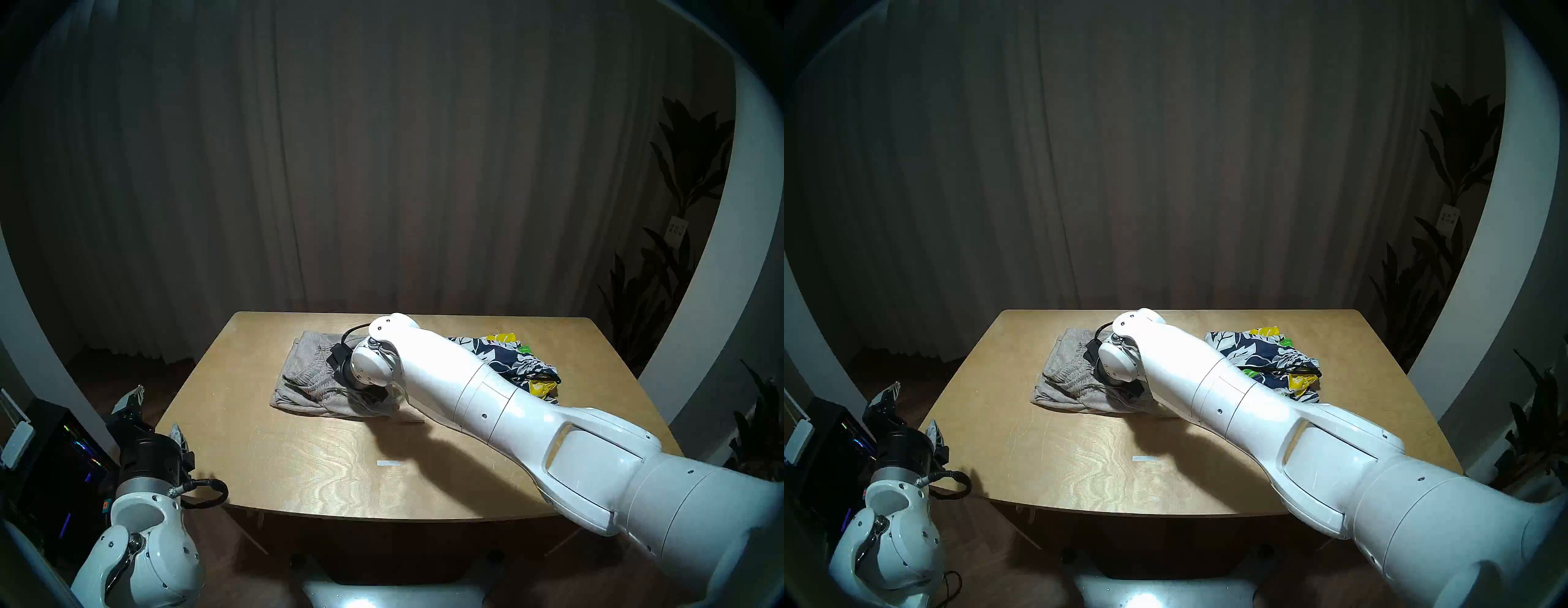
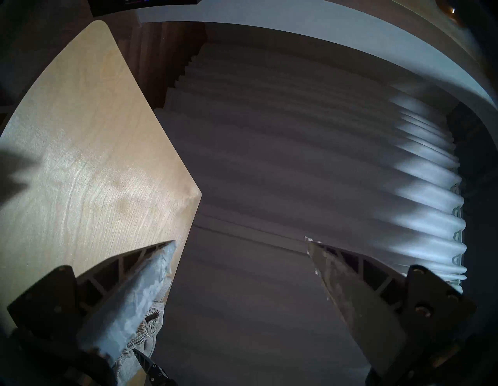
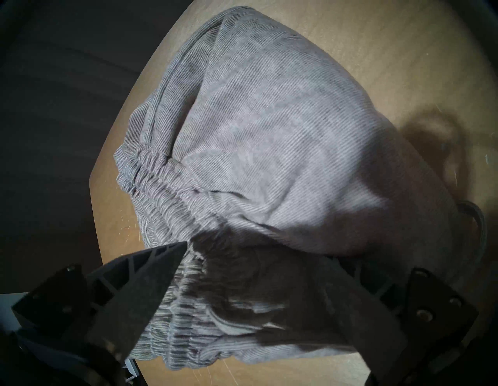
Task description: Fold pants twice and stack them
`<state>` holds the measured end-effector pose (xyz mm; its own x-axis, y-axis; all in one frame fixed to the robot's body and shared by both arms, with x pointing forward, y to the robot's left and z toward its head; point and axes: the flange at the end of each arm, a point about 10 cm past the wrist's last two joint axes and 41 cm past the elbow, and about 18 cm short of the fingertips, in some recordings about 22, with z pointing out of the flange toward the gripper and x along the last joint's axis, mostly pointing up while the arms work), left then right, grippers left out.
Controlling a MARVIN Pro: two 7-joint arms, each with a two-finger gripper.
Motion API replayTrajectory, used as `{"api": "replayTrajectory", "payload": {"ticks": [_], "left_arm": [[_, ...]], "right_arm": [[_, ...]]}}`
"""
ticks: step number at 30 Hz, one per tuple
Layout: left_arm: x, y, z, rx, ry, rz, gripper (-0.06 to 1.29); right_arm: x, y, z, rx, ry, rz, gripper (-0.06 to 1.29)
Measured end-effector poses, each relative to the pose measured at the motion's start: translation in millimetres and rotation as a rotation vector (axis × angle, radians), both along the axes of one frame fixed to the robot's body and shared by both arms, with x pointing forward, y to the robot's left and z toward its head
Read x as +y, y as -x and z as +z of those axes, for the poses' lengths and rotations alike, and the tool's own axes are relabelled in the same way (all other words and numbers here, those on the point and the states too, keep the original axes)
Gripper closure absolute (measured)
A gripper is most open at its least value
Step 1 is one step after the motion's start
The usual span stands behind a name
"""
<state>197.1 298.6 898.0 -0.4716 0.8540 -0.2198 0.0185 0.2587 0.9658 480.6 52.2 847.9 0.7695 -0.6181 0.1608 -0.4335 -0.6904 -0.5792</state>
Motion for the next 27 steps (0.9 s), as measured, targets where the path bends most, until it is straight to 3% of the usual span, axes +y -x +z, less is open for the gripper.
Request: {"api": "replayTrajectory", "payload": {"ticks": [10, 19, 27], "left_arm": [[-8.2, -3.9, 0.5, -0.008, 0.003, -0.036, 0.01], [-19.2, -7.4, 0.2, -0.015, 0.010, -0.081, 0.01], [-31.5, -10.3, -0.3, -0.021, 0.014, -0.134, 0.01]], "right_arm": [[-7.8, 0.7, 24.1, -0.023, -0.044, 0.011, 0.04], [-14.6, 3.2, 58.1, -0.074, -0.114, 0.031, 0.03], [-35.1, 3.4, 82.1, -0.112, -0.164, 0.015, 0.03]]}}
